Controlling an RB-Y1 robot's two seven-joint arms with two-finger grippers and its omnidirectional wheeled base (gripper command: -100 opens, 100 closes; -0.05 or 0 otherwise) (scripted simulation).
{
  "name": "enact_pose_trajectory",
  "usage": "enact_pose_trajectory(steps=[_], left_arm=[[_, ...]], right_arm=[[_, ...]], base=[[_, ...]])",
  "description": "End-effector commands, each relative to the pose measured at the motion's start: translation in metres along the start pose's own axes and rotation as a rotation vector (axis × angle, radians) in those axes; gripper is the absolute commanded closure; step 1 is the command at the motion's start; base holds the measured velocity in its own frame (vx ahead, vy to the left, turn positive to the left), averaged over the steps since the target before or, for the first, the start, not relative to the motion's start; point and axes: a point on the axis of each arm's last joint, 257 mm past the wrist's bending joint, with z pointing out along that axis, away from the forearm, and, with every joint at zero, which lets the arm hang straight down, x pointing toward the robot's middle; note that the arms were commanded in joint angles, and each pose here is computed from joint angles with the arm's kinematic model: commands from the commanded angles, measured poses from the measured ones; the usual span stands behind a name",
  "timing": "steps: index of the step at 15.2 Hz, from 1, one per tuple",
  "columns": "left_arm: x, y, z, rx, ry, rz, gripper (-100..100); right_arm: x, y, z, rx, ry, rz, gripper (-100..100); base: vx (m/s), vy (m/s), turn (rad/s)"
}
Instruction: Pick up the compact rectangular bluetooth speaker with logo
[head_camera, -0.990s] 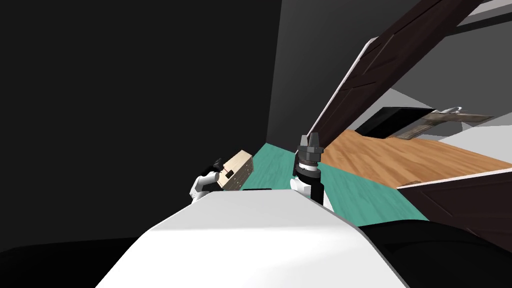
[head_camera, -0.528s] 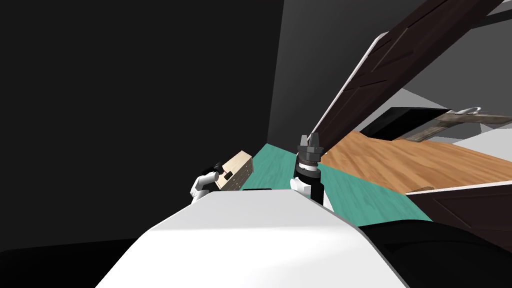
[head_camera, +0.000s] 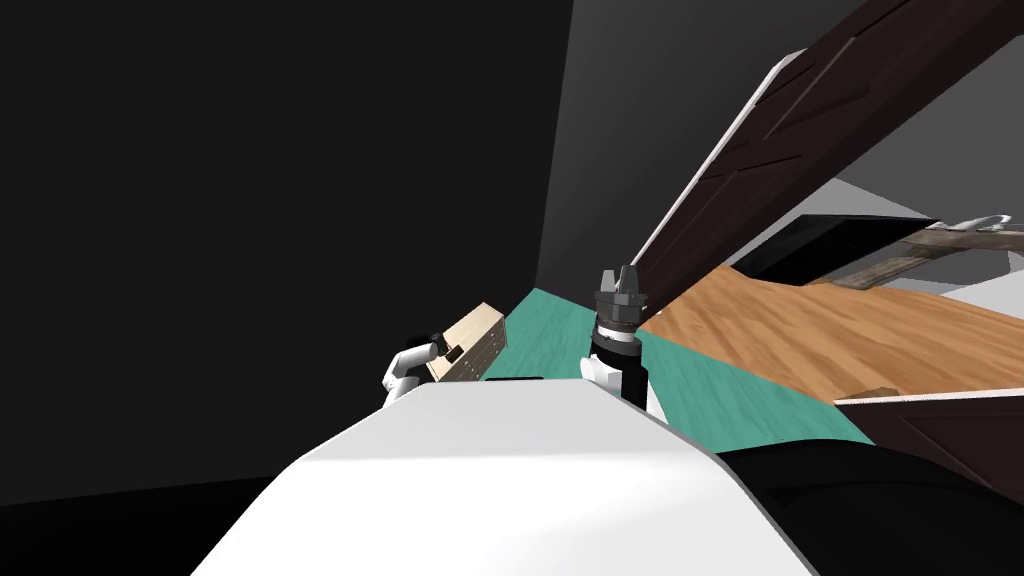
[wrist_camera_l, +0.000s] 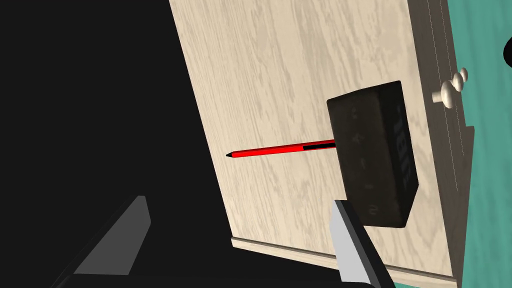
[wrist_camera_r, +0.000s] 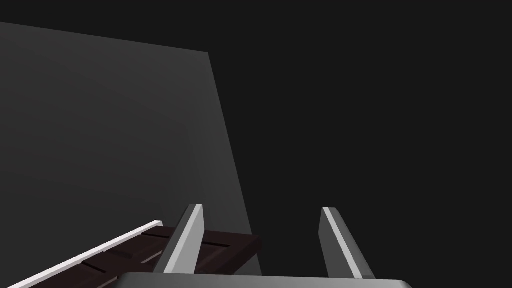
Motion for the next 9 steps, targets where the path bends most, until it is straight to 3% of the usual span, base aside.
enact_pose_trajectory(steps=[1,6,9], left_arm=[[-0.007,0.016,0.005,-0.065,-0.019,-0.031,-100],[-0.014,0.036,0.007,-0.143,-0.042,-0.057,-100],[-0.024,0.059,0.010,-0.239,-0.072,-0.105,-100]], right_arm=[[0.000,0.000,0.000,0.000,0.000,0.000,0],[0.000,0.000,0.000,0.000,0.000,0.000,0],[0.000,0.000,0.000,0.000,0.000,0.000,0]], base=[[0.048,-0.032,0.049],[0.054,-0.030,0.041],[0.060,-0.024,0.052]])
